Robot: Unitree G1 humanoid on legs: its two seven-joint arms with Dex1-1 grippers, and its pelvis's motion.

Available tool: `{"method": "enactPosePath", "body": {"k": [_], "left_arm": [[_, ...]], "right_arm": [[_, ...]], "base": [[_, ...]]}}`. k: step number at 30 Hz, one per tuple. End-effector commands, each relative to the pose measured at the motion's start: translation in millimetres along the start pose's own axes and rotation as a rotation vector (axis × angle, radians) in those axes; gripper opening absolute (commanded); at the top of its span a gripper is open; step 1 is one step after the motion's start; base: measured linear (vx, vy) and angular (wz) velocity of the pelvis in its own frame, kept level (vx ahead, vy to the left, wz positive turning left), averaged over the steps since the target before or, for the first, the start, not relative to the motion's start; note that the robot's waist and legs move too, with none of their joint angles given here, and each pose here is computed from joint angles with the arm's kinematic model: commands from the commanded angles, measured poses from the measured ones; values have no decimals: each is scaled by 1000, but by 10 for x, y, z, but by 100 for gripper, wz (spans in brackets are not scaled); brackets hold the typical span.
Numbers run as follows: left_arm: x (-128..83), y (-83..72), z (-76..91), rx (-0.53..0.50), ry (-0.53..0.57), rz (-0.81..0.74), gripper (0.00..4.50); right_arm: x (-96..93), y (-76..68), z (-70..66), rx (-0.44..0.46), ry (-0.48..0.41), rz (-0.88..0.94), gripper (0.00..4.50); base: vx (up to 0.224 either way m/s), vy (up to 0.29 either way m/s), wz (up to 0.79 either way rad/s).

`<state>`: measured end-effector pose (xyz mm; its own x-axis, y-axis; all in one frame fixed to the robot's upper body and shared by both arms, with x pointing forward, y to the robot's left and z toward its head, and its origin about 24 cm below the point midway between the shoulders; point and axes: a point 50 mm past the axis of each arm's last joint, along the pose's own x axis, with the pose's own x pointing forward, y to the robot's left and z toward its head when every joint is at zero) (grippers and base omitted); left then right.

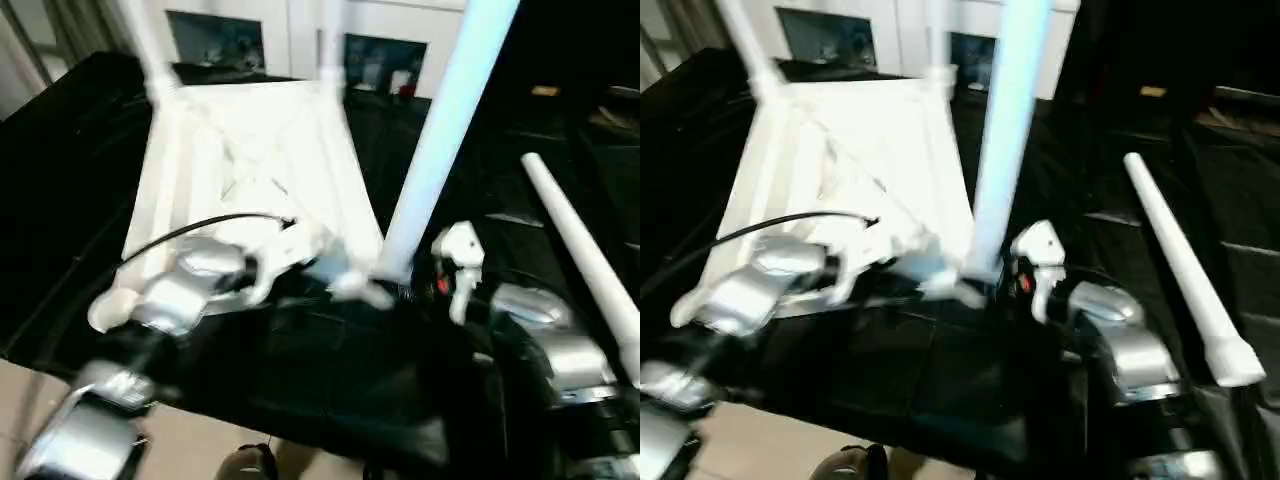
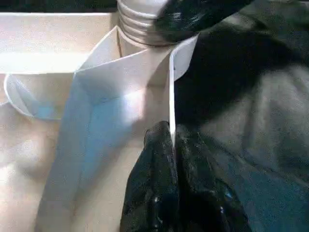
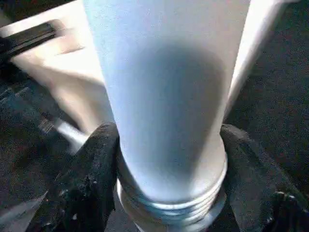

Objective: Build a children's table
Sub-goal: Rotate leg to tighten

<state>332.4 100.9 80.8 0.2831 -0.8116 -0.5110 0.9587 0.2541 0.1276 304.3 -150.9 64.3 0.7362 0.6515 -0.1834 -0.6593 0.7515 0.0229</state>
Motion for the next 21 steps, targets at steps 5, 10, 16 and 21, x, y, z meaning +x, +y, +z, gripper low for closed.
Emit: {"method": "enactPosePath", "body": {"k": [5, 10, 16, 21], "left_arm": [[260, 87, 79, -92, 22, 206, 0], [562, 20, 245, -98, -25, 284, 0], [650, -78, 292, -40, -25, 198, 0], [633, -109, 266, -29, -20, 144, 0]], "right_arm": [[203, -10, -204, 114, 56, -391, 267], [324, 77, -299, 186, 100, -571, 267], [336, 56, -254, 176, 73, -606, 267], [318, 44, -178, 206, 10, -599, 337]], "base": [[0, 0, 0], [0, 0, 0], [0, 0, 0], [0, 0, 0]]}}
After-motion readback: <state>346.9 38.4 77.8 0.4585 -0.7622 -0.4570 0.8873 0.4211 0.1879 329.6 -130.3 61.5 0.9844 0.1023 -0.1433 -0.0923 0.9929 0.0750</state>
